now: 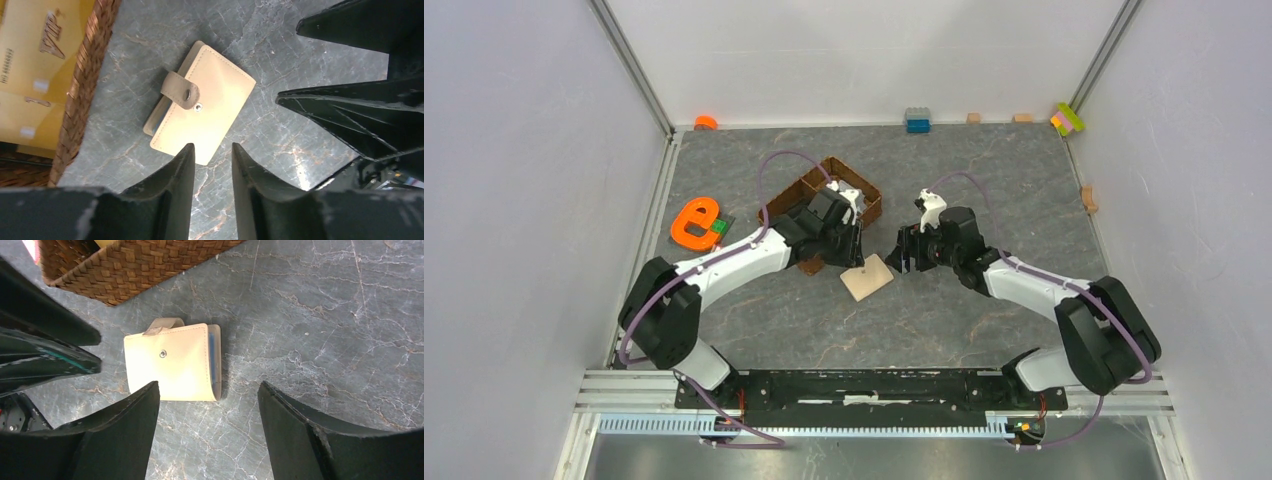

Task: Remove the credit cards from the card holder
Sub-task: Open the card holder at the center of the board.

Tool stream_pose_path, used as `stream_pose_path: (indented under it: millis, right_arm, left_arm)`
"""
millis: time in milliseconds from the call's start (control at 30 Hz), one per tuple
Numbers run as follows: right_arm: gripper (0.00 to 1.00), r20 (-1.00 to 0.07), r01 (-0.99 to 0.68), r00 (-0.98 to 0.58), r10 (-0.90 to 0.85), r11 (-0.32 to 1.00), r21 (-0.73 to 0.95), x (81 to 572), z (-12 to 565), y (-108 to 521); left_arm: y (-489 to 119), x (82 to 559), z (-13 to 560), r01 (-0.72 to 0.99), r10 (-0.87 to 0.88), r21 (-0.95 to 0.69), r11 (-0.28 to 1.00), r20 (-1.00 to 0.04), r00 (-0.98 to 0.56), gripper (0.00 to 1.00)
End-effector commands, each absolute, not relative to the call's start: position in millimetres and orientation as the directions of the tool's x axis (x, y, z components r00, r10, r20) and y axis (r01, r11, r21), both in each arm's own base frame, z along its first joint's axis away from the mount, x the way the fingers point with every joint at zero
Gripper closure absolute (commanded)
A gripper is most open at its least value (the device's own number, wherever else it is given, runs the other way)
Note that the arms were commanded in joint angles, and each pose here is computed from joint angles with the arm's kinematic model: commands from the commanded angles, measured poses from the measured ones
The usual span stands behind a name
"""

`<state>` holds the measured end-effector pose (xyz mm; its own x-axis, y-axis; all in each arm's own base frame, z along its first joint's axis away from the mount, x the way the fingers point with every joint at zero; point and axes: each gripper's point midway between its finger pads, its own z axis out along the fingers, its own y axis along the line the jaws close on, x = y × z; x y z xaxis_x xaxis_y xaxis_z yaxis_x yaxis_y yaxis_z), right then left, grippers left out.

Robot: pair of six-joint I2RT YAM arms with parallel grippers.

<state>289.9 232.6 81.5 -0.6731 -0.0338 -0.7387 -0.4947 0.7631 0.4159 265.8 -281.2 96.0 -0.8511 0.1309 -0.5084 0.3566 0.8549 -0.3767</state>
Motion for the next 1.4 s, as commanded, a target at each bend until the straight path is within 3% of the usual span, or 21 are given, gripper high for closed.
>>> stream_pose_path:
  millis: [0,133,267,367,500,767,1033,1367]
  right_arm:
    - [0.25,-0.757,-0.503,-0.651,-0.063,0.783,0.367,302,83,237]
    - [0.31,-0.739,-0.501,-0.665,-0.105,0.797,0.338,302,66,246]
    - [0.50,-0.705,-0.523,-0.690,-0.161,0.784,0.333,301,50,259]
    - [0.68,-0.685,-0.539,-0.701,-0.196,0.775,0.330,297,41,266]
    - [0.83,-0.684,-0.538,-0.697,-0.216,0.788,0.300,300,41,267]
    - [0.88,-0.705,-0.525,-0.677,-0.209,0.808,0.265,304,49,261]
    - [0.86,-0.698,-0.492,-0.680,-0.224,0.846,0.207,311,45,250]
    - [0.86,-0.712,-0.467,-0.668,-0.214,0.866,0.178,314,51,243]
  left_arm:
    - [-263,277,102,0.362,0.199,-0.211,0.908,-0.543,-0.816,0.66]
    - [-267,271,85,0.371,0.251,-0.180,0.911,-0.471,-0.845,0.78]
    - [-266,269,72,0.372,0.273,-0.164,0.914,-0.431,-0.860,0.97]
    - [-266,266,61,0.377,0.292,-0.156,0.913,-0.395,-0.871,0.98]
    - [-263,264,54,0.371,0.307,-0.123,0.920,-0.360,-0.881,0.98]
    - [-245,263,77,0.340,0.295,-0.021,0.940,-0.446,-0.845,0.98]
    - [-247,252,48,0.385,0.372,0.026,0.923,-0.321,-0.871,0.98]
    - [-254,254,34,0.399,0.387,0.022,0.917,-0.300,-0.872,0.98]
